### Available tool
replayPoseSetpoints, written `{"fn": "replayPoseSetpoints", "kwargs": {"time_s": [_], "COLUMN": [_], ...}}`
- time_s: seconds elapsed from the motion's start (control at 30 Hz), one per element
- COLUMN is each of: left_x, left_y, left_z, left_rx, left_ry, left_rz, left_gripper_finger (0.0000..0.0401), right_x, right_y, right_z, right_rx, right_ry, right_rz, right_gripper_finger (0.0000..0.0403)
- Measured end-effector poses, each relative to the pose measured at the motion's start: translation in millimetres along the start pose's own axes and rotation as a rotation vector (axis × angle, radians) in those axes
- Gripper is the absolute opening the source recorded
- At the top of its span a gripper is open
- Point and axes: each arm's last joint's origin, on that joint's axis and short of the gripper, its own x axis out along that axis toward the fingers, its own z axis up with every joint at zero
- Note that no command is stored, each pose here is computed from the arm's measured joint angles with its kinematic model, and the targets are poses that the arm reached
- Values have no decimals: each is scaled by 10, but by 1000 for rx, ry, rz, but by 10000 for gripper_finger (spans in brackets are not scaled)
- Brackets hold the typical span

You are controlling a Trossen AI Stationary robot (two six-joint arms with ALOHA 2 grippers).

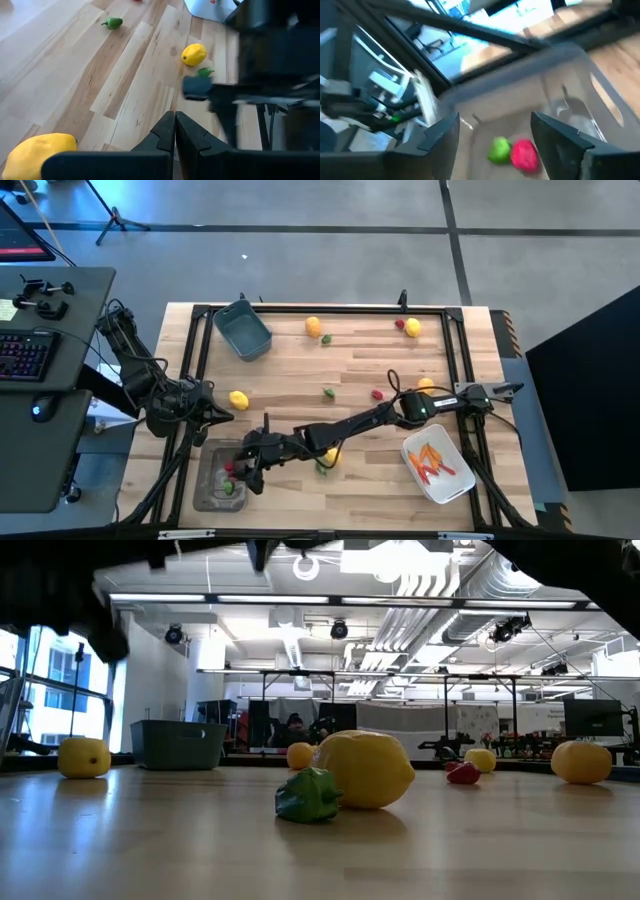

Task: Sort produce into baskets
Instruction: Put the green chili pepper into the black bin

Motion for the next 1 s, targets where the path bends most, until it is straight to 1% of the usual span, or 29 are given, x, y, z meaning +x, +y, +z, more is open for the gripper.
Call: {"fn": "replayPoseSetpoints", "kwargs": {"time_s": [0.1,0.17,0.3,0.4,0.43,0.47,0.57,0.63,0.67,0.73,0.83,1.0], "left_x": [0,0,0,-1,0,0,0,0,0,0,0,-1], "left_y": [-1,-1,-3,-3,-3,-3,-2,-2,-2,-2,-1,5], "left_z": [3,6,3,3,3,3,4,5,5,4,4,11], "left_rx": [-15,-24,-31,-32,-32,-33,-29,-25,-24,-14,-5,-33], "left_ry": [-9,-16,-6,-5,-4,-4,-11,-11,-11,-11,-11,-37], "left_rz": [2,5,0,-2,-2,-2,2,2,2,2,4,18], "left_gripper_finger": [0,0,0,0,0,0,0,0,0,0,0,0], "right_x": [-96,-190,-483,-753,-848,-937,-1177,-1284,-1309,-1314,-1254,-1244], "right_y": [43,-31,-166,-279,-322,-367,-579,-730,-811,-975,-1257,-1719], "right_z": [178,261,604,853,931,987,1117,1132,1126,1056,936,785], "right_rx": [4,29,34,16,13,9,48,61,66,87,144,219], "right_ry": [18,47,115,147,152,169,231,281,303,357,377,332], "right_rz": [-26,-100,-244,-392,-450,-507,-664,-770,-803,-828,-806,-741], "right_gripper_finger": [212,184,102,30,16,9,13,4,2,2,0,0]}}
